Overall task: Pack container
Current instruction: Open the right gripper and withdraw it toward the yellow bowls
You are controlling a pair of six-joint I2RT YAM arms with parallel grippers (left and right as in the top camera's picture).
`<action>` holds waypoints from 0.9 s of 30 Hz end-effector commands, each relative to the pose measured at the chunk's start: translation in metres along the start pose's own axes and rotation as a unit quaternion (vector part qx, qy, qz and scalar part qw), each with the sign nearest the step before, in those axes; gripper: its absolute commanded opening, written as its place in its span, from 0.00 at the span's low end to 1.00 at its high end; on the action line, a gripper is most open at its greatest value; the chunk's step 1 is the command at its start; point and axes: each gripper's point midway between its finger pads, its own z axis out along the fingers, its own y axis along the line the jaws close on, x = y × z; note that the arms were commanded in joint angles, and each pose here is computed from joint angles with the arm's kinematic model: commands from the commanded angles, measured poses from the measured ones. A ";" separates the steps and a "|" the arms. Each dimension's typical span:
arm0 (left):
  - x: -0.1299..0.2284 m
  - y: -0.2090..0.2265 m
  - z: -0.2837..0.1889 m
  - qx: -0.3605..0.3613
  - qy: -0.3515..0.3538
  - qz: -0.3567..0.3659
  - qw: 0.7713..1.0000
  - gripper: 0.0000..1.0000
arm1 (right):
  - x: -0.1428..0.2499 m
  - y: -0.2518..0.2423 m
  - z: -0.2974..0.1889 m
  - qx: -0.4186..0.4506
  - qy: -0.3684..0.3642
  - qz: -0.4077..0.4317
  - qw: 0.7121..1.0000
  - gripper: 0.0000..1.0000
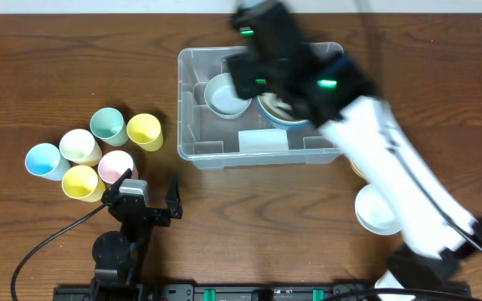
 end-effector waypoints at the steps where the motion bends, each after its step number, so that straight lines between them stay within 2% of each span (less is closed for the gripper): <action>1: 0.015 0.003 0.002 -0.006 0.017 0.007 1.000 0.98 | 0.014 -0.059 -0.013 0.071 0.029 0.088 0.993 0.63; 7: 0.015 0.003 0.002 -0.006 0.017 0.007 1.000 0.98 | 0.064 -0.150 -0.045 0.170 0.119 0.212 0.955 0.63; 15: 0.015 0.003 0.002 -0.006 0.017 0.007 1.000 0.98 | 0.127 -0.244 -0.070 0.255 0.202 0.340 0.882 0.63; 22: 0.015 0.003 0.002 -0.006 0.017 0.007 1.000 0.98 | 0.199 -0.294 -0.051 0.281 0.262 0.423 0.821 0.63; 27: 0.015 0.003 0.002 -0.006 0.017 0.007 1.000 0.98 | 0.249 -0.308 -0.022 0.278 0.289 0.452 0.797 0.62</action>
